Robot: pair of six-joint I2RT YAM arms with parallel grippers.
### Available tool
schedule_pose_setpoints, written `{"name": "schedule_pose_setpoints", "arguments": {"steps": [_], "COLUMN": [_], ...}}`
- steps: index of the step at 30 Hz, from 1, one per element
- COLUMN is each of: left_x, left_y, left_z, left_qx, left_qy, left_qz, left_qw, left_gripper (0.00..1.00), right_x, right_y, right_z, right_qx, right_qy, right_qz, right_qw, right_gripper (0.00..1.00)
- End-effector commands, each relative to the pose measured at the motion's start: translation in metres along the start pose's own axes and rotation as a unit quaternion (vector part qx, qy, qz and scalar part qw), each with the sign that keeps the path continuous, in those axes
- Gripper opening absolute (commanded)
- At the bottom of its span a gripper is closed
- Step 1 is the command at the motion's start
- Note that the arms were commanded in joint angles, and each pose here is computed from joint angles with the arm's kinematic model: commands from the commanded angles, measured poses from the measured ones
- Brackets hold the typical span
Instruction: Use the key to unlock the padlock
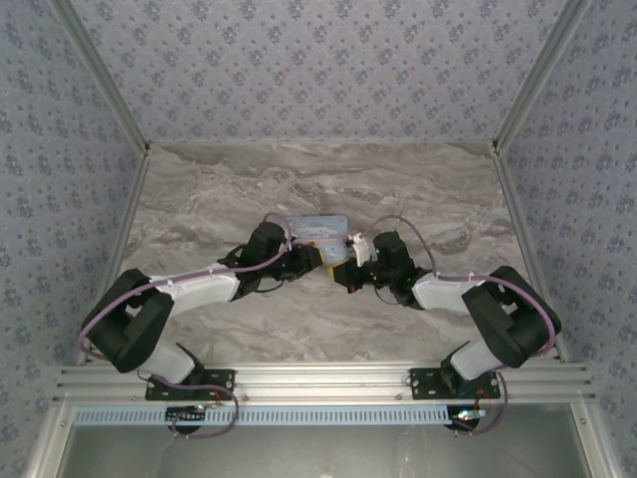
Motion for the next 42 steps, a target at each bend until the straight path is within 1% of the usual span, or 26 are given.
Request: {"name": "schedule_pose_setpoints", "arguments": {"steps": [1,10,13,17,22,27,30,37,42], "left_x": [0.004,0.004,0.003,0.001,-0.001,-0.001,-0.001,-0.001,-0.005], "left_y": [-0.034,-0.037,-0.037,-0.036,-0.035,-0.035,-0.033,-0.029,-0.025], "left_z": [0.003,0.003,0.003,0.003,0.004,0.003,0.005,0.005,0.006], "left_qx": [-0.029,-0.022,-0.022,-0.027,-0.028,-0.029,-0.030,-0.037,-0.035], "left_qy": [0.020,0.020,0.020,0.022,0.024,0.024,0.025,0.025,0.027], "left_qz": [0.056,0.063,0.064,0.063,0.065,0.063,0.059,0.052,0.048], "left_qw": [0.998,0.998,0.998,0.997,0.997,0.997,0.997,0.998,0.998], "left_gripper": [0.27,0.27,0.27,0.27,0.27,0.27,0.27,0.27,0.27], "right_x": [0.001,-0.003,-0.004,-0.008,-0.002,0.004,0.009,0.019,0.017], "right_y": [0.029,0.024,0.032,0.047,0.052,0.057,0.055,0.045,0.041], "right_z": [-0.042,-0.042,-0.042,-0.041,-0.054,-0.064,-0.069,-0.065,-0.058], "right_qx": [0.079,0.096,0.092,0.082,0.064,0.067,0.059,0.034,0.026], "right_qy": [-0.059,-0.060,-0.056,-0.034,-0.052,-0.063,-0.067,-0.058,-0.037], "right_qz": [-0.019,0.001,-0.024,-0.067,-0.085,-0.092,-0.094,-0.093,-0.083], "right_qw": [0.995,0.994,0.994,0.994,0.993,0.991,0.992,0.993,0.996], "right_gripper": [0.00,0.00,0.00,0.00,0.00,0.00,0.00,0.00,0.00]}}
Point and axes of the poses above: each hand's point on the last joint's axis, 136 mm out from that joint toward the fingers, its own x axis back along the fingers, its own y axis along the line the jaws close on, z = x × y, the point moved 1 cm from there along x, back along the fingers, and after that the axes turned 6 degrees about -x, right-handed, at the moved point
